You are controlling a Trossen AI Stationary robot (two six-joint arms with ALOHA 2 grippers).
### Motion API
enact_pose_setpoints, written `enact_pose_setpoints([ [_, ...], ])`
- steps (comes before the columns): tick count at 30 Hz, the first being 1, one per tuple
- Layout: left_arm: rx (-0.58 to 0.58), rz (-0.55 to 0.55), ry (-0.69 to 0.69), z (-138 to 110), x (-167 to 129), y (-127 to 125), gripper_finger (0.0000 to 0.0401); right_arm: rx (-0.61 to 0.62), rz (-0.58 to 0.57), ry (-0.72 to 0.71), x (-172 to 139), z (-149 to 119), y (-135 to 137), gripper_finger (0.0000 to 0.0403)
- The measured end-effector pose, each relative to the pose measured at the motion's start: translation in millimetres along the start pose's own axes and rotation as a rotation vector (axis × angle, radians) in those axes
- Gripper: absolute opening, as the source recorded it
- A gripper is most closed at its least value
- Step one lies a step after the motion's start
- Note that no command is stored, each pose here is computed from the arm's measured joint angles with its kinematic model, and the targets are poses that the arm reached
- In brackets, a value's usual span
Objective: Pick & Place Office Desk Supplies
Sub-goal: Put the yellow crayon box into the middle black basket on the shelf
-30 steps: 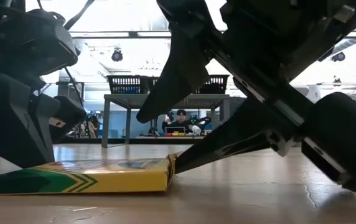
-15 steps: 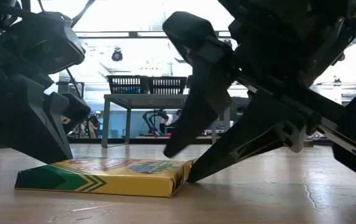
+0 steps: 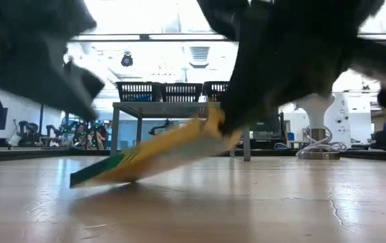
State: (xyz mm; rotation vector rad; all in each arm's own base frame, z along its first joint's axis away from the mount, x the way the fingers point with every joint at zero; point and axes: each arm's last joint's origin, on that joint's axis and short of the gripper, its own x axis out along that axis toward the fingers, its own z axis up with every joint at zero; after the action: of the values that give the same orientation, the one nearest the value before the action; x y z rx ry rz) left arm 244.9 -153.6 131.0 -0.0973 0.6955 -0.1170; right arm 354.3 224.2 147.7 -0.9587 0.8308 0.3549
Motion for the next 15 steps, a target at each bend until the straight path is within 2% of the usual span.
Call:
enact_pose_setpoints([
  [6,0.181,-0.027,-0.179,28,-16,1,0.0008,-0.114,-0.027,-0.047,-27,6,-17,0.0008],
  [8,0.201,-0.05,-0.24,36,-14,4,0.0019,-0.138,-0.045,-0.071,-36,8,-23,0.0008],
  [12,0.159,-0.145,-0.268,46,-4,21,0.007,-0.219,-0.056,-0.08,-42,9,-27,0.0008],
  [15,0.142,-0.259,-0.266,49,6,36,0.012,-0.264,-0.058,-0.079,-41,9,-26,0.0008],
])
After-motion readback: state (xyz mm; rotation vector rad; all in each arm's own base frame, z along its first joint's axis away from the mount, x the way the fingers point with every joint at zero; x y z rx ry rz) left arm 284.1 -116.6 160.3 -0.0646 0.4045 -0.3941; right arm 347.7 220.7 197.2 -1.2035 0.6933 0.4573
